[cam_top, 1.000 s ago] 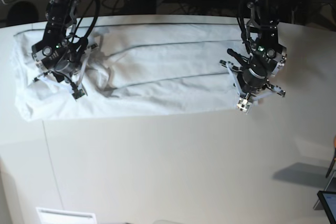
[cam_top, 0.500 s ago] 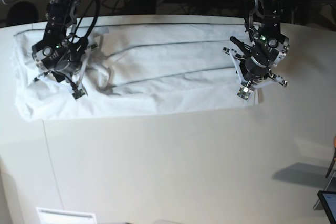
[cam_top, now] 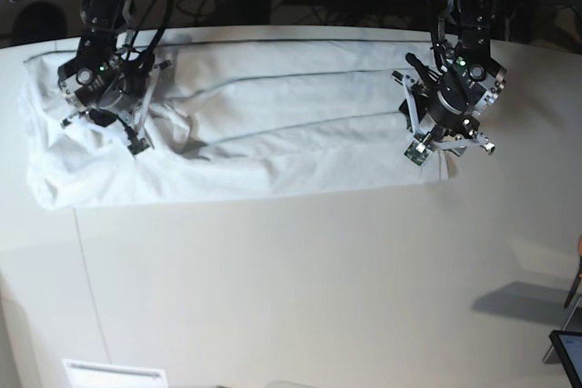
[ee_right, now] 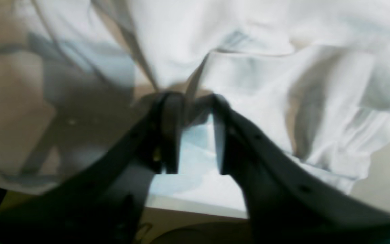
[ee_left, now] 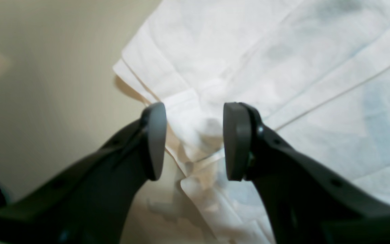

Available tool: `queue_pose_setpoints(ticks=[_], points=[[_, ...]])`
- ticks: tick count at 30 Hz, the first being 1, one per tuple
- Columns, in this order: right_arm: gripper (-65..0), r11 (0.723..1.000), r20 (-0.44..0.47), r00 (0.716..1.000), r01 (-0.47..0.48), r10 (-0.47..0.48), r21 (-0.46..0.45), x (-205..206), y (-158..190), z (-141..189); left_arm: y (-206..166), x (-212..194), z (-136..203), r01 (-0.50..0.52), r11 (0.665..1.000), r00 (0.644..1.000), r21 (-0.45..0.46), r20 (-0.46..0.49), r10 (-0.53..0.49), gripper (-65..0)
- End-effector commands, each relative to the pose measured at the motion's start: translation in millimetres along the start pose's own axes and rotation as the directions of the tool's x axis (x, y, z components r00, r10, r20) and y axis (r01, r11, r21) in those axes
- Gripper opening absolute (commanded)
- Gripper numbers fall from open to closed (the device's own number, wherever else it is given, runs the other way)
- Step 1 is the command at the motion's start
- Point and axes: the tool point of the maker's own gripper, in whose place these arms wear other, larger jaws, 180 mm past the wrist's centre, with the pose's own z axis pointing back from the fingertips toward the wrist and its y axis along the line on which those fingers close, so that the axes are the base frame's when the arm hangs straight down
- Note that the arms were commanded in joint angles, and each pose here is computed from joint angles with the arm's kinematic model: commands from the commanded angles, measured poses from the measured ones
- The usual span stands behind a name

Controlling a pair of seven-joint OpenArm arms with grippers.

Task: Fold the T-shirt properly
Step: 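Open both grippers and raise them off the folded shirt, then move both grippers to the strip's two ends and pull them apart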

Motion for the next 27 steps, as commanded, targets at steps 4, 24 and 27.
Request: queue_pose_setpoints(ticks=[4,24,27], points=[[-34.4,1.0,0.017,1.0,0.002,-0.002,-0.005,1,0,4,3,17,6,-0.015,1.0,0.998,-0.002,0.068,0.015,-37.1],[-38.7,0.982,0.047,0.983,0.181,-0.179,-0.049,-27,-36,12,19,51,12,-0.227,0.973,0.948,-0.053,0.219,0.233,-38.1],[-38.7,0.973,0.032,0.975,0.22,-0.218,-0.073,-39,-47,13,18,57,13,-0.233,0.971,0.94,-0.057,0.241,0.24,-40.8]])
